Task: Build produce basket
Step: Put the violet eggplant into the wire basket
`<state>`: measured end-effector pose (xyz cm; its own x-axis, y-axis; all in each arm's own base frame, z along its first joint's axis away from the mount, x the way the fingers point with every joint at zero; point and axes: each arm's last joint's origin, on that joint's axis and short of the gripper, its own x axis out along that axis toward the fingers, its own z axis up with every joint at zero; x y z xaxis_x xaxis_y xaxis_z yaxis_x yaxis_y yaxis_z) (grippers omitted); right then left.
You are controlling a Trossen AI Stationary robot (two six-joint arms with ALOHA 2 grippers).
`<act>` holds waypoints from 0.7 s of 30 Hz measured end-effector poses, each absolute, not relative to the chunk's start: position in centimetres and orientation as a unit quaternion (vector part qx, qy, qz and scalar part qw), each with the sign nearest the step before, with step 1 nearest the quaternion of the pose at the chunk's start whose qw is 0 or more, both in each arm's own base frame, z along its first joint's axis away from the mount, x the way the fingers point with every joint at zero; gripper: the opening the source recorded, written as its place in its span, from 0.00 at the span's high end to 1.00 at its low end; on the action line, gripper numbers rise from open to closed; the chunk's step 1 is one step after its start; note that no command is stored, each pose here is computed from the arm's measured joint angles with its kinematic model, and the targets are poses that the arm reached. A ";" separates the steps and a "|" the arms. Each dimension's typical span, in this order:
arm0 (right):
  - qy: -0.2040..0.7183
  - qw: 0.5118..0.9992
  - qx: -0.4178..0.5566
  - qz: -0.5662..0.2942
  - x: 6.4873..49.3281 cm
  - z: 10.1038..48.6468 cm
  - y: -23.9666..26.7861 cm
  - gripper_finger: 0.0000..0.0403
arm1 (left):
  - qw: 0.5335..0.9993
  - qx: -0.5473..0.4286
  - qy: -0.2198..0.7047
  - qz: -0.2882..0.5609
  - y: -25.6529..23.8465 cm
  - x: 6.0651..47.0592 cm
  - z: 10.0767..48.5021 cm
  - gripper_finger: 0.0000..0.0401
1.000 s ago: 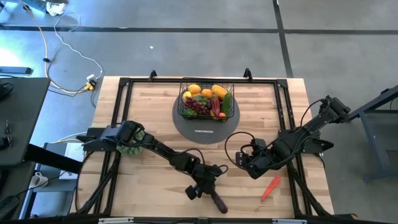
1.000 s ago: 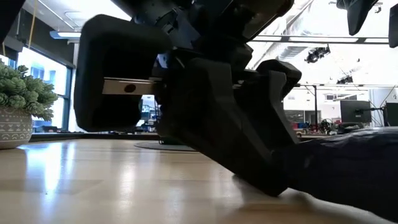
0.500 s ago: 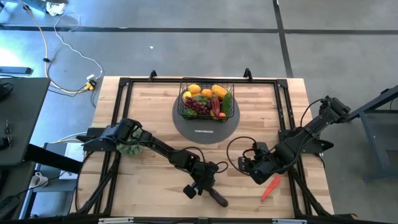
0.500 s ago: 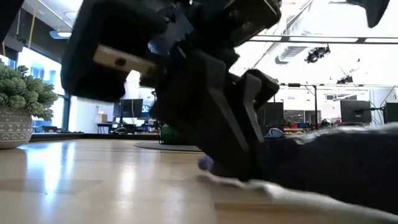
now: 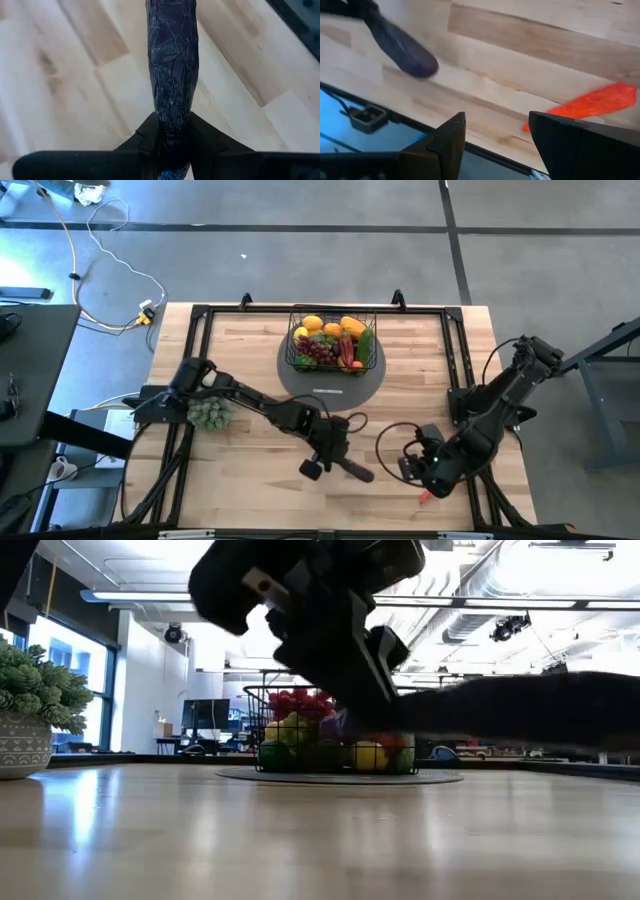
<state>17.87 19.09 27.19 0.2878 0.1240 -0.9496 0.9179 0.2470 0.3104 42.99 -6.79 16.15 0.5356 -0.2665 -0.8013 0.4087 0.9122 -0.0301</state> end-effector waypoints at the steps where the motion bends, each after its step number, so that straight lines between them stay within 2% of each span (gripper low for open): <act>1: 0.503 0.613 0.517 -0.321 17.7 27.2 19.3 0.50 | 0.875 0.075 0.440 -0.188 -6.4 43.0 16.5 0.86; 15: 0.546 0.652 0.447 -0.277 15.5 27.1 20.7 0.50 | 0.904 -0.049 0.422 -0.055 1.3 42.9 19.4 0.86; 21: 0.578 0.669 0.402 -0.238 14.9 27.1 21.0 0.50 | 0.926 -0.064 0.371 0.033 3.9 42.6 22.0 0.86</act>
